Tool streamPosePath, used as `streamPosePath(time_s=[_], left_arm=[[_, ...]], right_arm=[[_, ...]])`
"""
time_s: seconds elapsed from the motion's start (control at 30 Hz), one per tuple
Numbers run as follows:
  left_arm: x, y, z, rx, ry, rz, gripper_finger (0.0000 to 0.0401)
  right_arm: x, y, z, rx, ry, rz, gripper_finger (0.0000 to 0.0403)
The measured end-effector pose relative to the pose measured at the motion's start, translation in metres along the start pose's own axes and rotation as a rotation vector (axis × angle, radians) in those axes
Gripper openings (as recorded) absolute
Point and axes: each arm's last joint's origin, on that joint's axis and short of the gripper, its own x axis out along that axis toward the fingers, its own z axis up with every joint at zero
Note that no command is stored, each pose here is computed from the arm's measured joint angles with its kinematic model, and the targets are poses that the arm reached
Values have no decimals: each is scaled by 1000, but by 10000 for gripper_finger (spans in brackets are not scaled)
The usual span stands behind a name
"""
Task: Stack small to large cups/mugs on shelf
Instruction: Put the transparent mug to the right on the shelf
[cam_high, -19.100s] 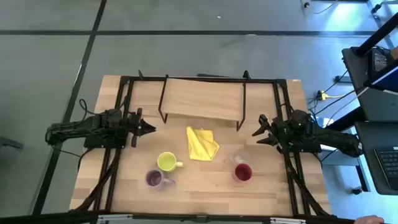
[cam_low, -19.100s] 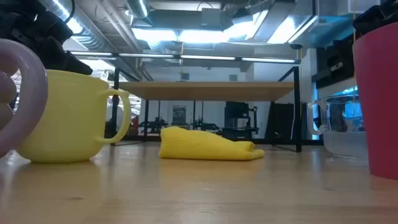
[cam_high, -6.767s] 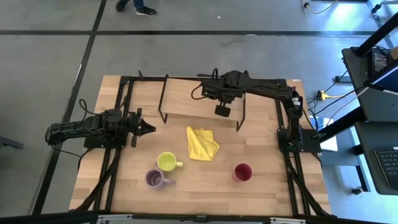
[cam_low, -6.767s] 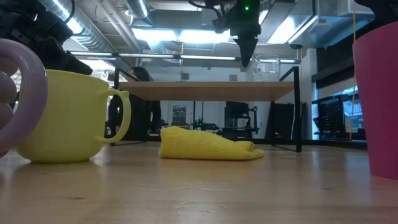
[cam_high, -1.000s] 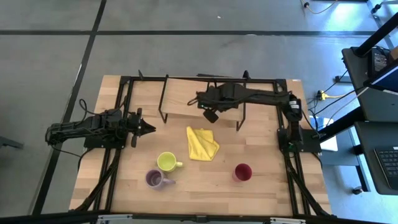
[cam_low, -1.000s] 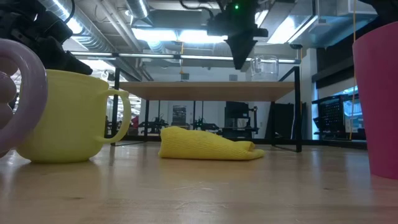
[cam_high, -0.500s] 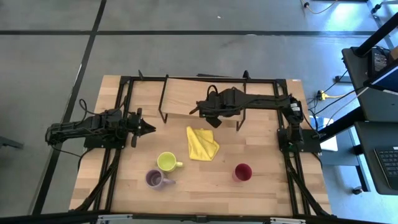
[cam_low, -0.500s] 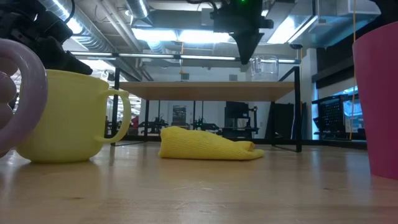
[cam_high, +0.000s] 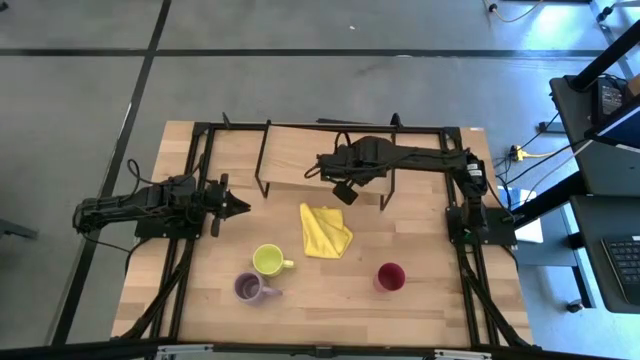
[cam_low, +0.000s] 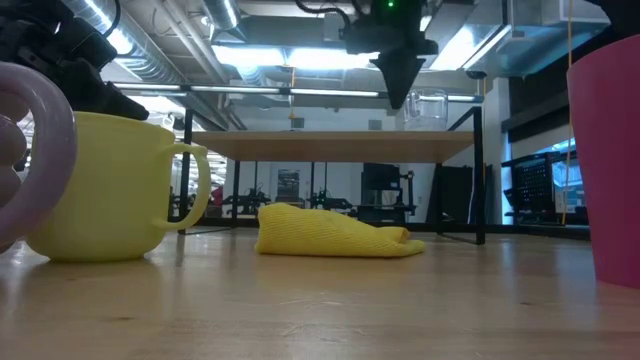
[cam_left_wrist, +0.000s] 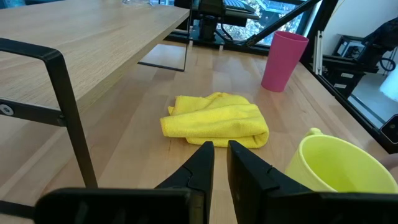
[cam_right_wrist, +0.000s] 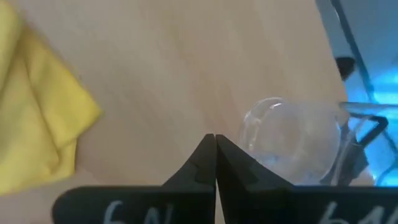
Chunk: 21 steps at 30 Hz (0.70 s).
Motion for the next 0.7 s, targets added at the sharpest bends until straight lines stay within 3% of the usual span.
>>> streamPosePath(time_s=[0.27,0.47,0.7], left_arm=[[0,0,0,0,0,0,39],[0,0,0,0,0,0,39],[0,0,0,0,0,0,39]], right_arm=[[6,-12,6,-252,51,77,4],[7,-16,9,-565,6,-60,13],[6,-21,13,-629,-11,-82,15]])
